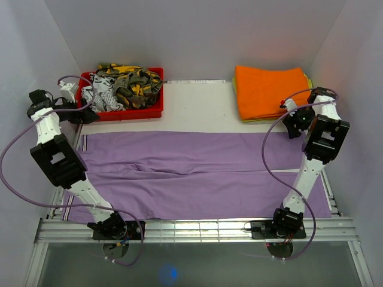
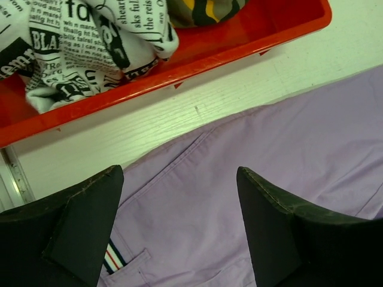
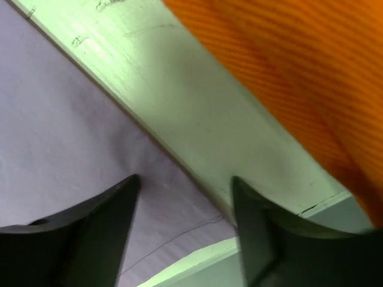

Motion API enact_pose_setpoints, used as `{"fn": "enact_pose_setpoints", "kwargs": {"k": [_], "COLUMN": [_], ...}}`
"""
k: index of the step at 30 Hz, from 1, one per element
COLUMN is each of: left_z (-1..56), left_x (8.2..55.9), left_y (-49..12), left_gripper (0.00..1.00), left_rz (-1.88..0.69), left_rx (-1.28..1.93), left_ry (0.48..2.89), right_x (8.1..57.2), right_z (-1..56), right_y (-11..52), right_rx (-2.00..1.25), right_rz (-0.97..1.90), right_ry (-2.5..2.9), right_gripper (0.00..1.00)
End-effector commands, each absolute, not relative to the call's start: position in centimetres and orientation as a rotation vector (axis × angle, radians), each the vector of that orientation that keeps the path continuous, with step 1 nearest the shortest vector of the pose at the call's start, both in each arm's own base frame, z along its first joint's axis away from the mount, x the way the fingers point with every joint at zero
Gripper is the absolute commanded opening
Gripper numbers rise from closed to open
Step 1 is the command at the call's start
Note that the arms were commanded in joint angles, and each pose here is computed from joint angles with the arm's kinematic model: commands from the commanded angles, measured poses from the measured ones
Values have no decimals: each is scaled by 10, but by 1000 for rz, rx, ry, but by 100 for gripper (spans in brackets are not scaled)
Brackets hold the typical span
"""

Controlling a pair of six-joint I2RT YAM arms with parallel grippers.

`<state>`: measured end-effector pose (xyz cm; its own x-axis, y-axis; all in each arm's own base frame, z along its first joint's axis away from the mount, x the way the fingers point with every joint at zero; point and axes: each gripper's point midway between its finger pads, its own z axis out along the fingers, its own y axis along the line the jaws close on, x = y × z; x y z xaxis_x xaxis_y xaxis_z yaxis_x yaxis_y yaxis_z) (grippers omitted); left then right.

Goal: Fold and stack the trousers
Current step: Fold the trousers

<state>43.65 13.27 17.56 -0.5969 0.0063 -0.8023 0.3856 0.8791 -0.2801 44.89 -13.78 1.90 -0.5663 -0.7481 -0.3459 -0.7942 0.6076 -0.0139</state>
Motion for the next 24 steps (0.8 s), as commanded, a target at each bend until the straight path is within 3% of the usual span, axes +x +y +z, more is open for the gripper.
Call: {"fn": "enact_pose_setpoints", "kwargs": {"k": [1, 6, 8, 9, 14, 24], "left_z": [187, 167, 155, 151, 122, 71], "left_x": [446, 452, 457, 459, 463, 469], "left_y": [142, 159, 172, 175, 185, 206], "left_gripper": [86, 69, 64, 62, 57, 60], "left_rz": [-547, -452, -395, -383, -386, -316], "left_rx": [319, 515, 592, 600, 639, 840], "left_ry": [2105, 2139, 2158, 2165, 2210, 2258], "right_x": [418, 395, 392, 391, 391, 385], "right_z": [-10, -16, -14, -13, -3, 1], "right_y": [-129, -130, -133, -133, -129, -126], "right_rx": [-1455, -1573, -1604, -1612, -1632, -1647], "right_rz": [388, 433, 398, 386, 350, 346], "right_ry": [2517, 2526, 2518, 2515, 2481, 2481], "right_gripper": [64, 32, 12, 8, 8, 8]}}
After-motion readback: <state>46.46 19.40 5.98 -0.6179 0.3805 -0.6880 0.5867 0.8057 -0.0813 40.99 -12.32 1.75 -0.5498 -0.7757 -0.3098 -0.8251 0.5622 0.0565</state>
